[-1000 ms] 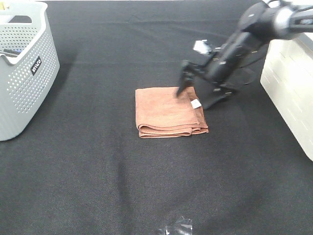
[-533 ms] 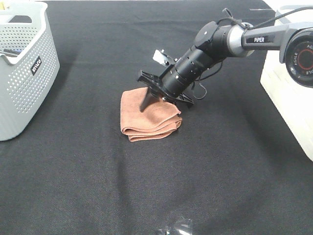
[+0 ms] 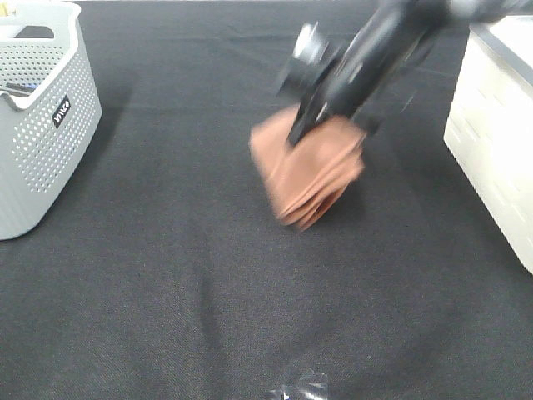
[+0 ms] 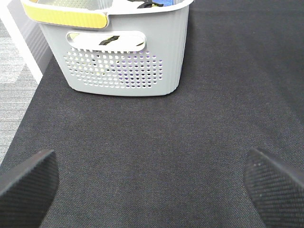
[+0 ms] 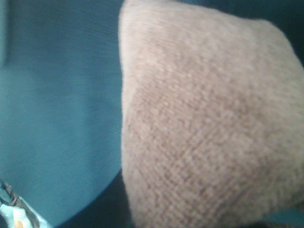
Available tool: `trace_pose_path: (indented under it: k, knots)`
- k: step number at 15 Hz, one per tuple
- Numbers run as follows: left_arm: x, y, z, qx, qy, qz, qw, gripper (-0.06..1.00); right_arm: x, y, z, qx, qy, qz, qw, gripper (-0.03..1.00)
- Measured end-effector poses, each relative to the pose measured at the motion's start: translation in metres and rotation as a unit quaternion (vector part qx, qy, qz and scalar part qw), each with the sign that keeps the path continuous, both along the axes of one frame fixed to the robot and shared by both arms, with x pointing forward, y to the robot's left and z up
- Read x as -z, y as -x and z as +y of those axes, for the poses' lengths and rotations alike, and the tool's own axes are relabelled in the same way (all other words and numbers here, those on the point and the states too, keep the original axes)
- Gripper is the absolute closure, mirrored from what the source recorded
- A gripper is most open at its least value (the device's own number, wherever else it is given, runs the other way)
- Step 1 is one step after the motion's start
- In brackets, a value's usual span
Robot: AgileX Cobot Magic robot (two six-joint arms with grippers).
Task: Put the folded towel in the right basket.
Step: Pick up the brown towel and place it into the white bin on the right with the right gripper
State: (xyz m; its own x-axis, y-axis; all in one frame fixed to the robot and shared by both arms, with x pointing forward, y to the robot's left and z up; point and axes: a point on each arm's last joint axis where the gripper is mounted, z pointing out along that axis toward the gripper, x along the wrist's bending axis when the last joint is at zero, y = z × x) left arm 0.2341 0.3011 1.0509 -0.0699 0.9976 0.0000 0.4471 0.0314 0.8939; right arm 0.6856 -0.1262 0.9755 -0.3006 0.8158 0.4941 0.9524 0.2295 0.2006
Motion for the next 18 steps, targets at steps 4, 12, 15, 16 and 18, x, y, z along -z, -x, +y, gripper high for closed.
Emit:
trace_pose_path:
  k: [4, 12, 15, 16, 18]
  knots:
    - [0.0, 0.0, 0.0, 0.0, 0.0, 0.0, 1.0, -0.05, -0.166, 0.036, -0.091, 0.078, -0.013, -0.175, 0.981, 0.81]
    - [0.0, 0.0, 0.0, 0.0, 0.0, 0.0, 1.0, -0.05, -0.187, 0.066, -0.252, 0.242, 0.244, -0.202, 0.917, 0.81]
    - [0.0, 0.0, 0.0, 0.0, 0.0, 0.0, 1.0, -0.05, -0.138, 0.037, -0.261, 0.235, 0.259, -0.16, 0.923, 0.77]
    - [0.0, 0.0, 0.0, 0.0, 0.0, 0.0, 1.0, -0.05, -0.123, 0.03, -0.266, 0.235, 0.277, -0.142, 0.921, 0.63]
    - [0.0, 0.0, 0.0, 0.0, 0.0, 0.0, 1.0, -0.05, -0.099, 0.021, -0.272, 0.246, 0.291, -0.105, 0.919, 0.19]
